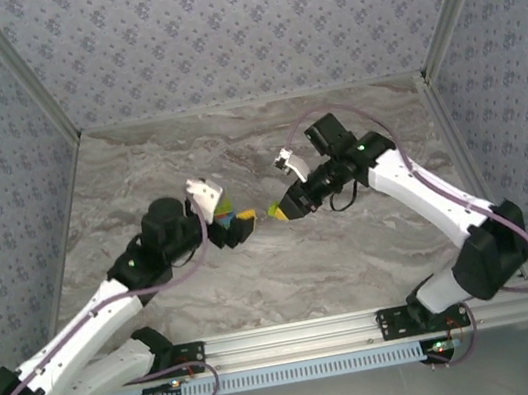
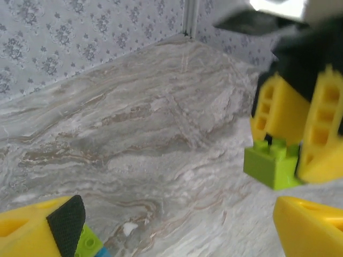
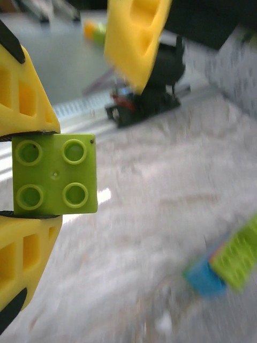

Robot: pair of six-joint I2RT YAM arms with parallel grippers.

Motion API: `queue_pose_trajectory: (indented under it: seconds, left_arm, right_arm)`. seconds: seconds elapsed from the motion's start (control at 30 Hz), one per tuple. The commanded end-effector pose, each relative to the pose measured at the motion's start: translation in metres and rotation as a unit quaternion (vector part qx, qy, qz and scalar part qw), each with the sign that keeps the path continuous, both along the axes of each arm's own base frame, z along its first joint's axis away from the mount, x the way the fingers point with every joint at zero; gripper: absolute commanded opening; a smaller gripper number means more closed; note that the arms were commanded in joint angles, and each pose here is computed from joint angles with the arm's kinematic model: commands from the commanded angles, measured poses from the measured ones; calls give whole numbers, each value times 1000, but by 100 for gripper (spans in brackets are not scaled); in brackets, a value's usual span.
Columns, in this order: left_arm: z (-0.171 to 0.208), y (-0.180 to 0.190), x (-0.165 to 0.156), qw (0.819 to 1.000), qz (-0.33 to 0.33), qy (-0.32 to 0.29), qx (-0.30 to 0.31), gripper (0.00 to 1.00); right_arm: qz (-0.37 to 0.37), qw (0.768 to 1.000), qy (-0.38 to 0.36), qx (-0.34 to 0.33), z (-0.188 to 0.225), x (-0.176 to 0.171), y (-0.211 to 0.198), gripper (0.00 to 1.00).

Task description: Assemble a carrot with lego

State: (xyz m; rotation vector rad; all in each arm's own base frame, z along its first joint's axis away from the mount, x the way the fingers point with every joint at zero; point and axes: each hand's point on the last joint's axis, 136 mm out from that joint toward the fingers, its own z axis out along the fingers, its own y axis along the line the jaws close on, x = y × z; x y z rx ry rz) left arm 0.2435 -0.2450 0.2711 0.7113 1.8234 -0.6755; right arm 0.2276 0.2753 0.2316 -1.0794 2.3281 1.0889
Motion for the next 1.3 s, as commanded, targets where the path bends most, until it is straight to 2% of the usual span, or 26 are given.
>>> queue_pose_trajectory:
  seconds: [0.0,0.07,0.13,0.23,0.33,0.4,0.5,0.63,1.0,1.17,1.27]
  left_arm:
    - [15,-2,-6,986,3,149,-71,89]
    - [26,-6,-9,971,1,207,-123,85]
    - [31,-13,-12,945,3,275,-176,84]
    - [23,-30,-19,887,-11,403,-225,84]
    - [15,-48,-25,832,-40,497,-245,84]
    - [8,-55,-24,814,-45,521,-251,84]
    - [-8,-56,-21,804,-26,545,-235,84]
    - [-16,-63,-17,783,-36,566,-255,78]
    - [-24,-66,-17,769,-46,576,-273,67]
    - [-22,-64,-18,770,-51,573,-276,63]
    - [-23,-61,-15,770,-50,572,-278,56]
  right_arm:
    - [-75,986,-109,-98,-15,27,-27,18]
    - [-77,979,-162,-100,-9,30,-27,17]
    - [-70,969,-213,-103,-17,26,-25,18]
    - [-55,960,-268,-64,-8,18,-16,18]
    - [-42,953,-294,-51,-2,16,-12,18]
    - [-31,950,-308,-48,2,15,-9,18]
    - [-20,942,-331,-40,13,13,-4,18]
    - [-10,939,-342,-36,25,13,3,18]
    - [10,943,-332,-34,28,22,19,19]
    - [30,947,-317,-28,24,19,29,19]
    - [47,950,-307,-30,19,14,33,19]
